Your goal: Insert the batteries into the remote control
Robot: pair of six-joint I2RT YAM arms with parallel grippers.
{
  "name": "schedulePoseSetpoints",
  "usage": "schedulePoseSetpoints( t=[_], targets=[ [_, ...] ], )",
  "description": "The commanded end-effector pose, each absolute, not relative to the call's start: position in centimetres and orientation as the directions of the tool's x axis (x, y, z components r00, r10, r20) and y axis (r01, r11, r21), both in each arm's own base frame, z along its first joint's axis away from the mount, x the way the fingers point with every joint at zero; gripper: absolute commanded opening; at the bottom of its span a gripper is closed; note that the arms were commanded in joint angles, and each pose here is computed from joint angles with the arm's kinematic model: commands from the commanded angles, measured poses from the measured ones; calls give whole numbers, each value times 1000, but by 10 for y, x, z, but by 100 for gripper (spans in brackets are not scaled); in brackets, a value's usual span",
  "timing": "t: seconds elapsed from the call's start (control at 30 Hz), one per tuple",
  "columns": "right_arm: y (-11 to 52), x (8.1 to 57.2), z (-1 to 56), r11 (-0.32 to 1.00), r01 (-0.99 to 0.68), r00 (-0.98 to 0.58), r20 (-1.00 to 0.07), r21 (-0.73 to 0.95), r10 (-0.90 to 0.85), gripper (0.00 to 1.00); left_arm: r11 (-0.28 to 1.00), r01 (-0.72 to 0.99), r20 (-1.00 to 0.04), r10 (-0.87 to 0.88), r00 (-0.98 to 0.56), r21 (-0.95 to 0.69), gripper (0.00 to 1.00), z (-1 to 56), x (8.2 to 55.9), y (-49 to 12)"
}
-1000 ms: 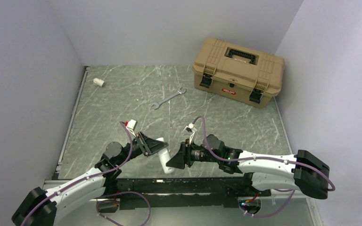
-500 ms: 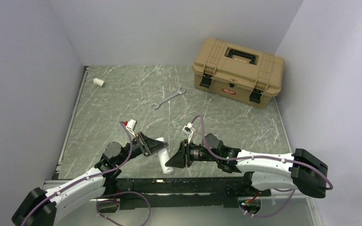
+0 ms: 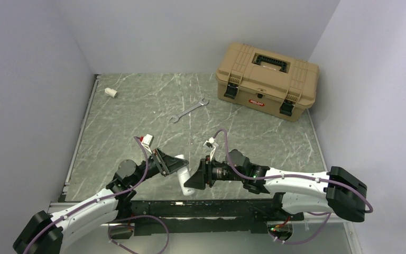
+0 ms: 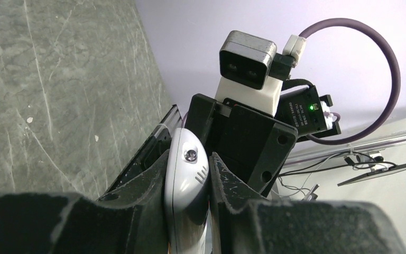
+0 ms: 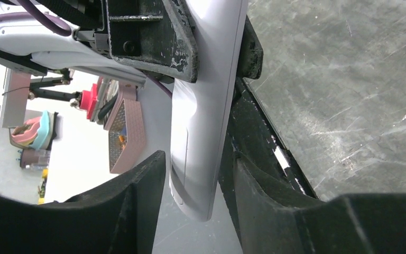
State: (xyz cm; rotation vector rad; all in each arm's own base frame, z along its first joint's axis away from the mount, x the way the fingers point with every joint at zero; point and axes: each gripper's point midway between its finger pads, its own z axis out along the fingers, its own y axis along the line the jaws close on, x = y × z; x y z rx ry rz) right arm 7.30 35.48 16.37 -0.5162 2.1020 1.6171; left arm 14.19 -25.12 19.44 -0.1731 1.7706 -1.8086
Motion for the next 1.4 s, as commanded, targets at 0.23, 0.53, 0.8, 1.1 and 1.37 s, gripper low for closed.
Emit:
schedulePoseSetpoints(
  t=[0.23,0.53,0.8,1.1,1.37],
  targets=[
    [359,75,191,188,-580,-806,-592,793,11,48,-21,382,-319,-508,-800,-924,0,227,139,-251],
    [367,69,190,150,-569,-819,-573,808,-19,45,-27,391,-322,-516,-794,-920,0,231,139,-250],
    [370,69,191,133,-566,-822,-569,813,-22,44,-40,393,-318,-518,-795,-918,0,233,139,-251],
    [373,64,192,107,-559,-829,-558,822,-39,7,-35,393,-321,-515,-795,-919,0,232,140,-252],
    [373,67,199,113,-564,-825,-565,818,-21,0,-25,390,-320,-523,-790,-921,30,229,141,-250]
  ],
)
